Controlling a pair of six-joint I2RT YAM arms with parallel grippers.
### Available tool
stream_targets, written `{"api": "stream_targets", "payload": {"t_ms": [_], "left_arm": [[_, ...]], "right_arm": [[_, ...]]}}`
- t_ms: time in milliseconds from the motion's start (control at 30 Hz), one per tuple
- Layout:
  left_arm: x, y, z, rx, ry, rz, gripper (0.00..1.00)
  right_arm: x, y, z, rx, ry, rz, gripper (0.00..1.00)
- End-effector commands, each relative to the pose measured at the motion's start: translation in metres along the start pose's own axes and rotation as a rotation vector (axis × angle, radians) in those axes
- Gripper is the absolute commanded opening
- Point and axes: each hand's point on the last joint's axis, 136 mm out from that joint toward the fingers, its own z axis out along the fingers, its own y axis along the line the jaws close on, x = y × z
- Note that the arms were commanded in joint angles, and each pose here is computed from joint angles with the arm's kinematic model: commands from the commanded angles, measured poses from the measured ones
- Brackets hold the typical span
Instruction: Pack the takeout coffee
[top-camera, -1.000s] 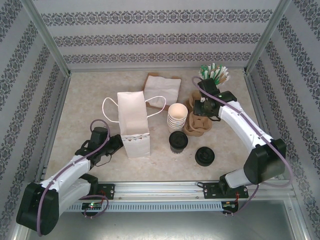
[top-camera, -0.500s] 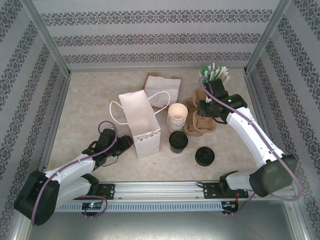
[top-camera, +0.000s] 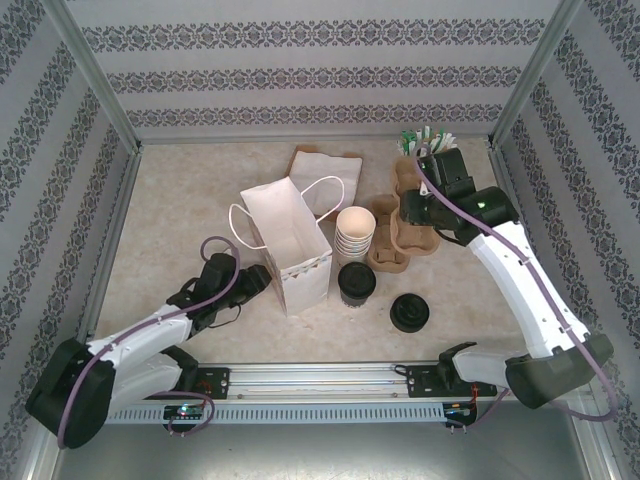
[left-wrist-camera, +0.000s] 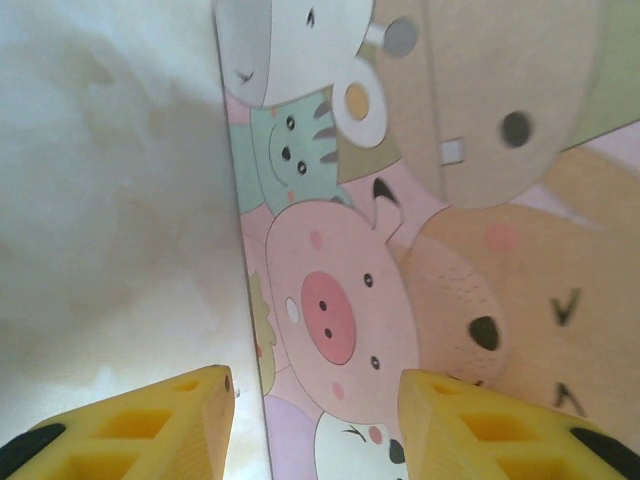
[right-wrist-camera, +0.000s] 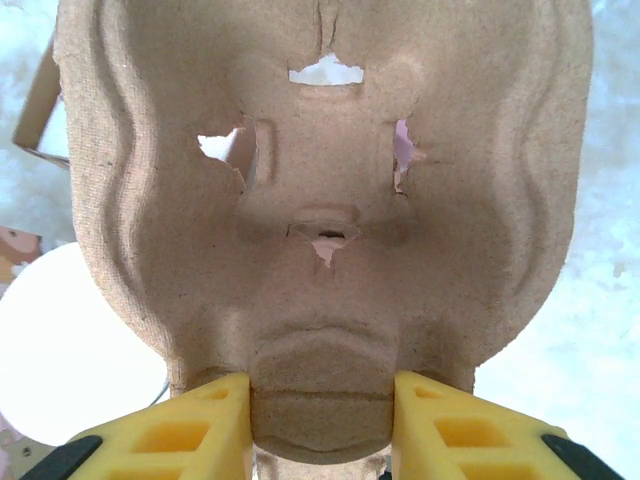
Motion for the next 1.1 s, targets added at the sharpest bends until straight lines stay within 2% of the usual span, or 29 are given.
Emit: {"api": "stream_targets", "payload": {"t_ms": [0, 333, 533, 800, 933, 1067], "left_arm": [[-0.009, 0.001, -0.01, -0.05, -0.046, 0.073, 0.48], [-0.044, -0.008, -0.046, -0.162, -0.166, 0.268, 0.5], [-0.06, -0.018, -0.057, -0.184, -0.219, 0.309, 0.54], [-0.069, -0.025, -0.066, -0.176, -0.245, 0.31, 0.54], [-0.078, -0.032, -0.082, -0.2, -0.278, 0.373, 0.54], [-0.089, -0.036, -0.1, -0.225, -0.339, 0.417, 0.56]], "right_arm": [[-0.013, 0.004, -0.029, 0.012, -0.061, -0.043, 0.36], [-0.042, 0.067, -0.077, -0.107, -0.19, -0.14, 0.36], [-0.05, 0.128, -0.098, -0.24, -0.257, -0.194, 0.36], [-0.054, 0.202, -0.1, -0.371, -0.278, -0.267, 0.36], [-0.051, 0.237, -0.095, -0.418, -0.29, -0.302, 0.36], [-0.046, 0.255, -0.078, -0.41, -0.278, -0.307, 0.36]]}}
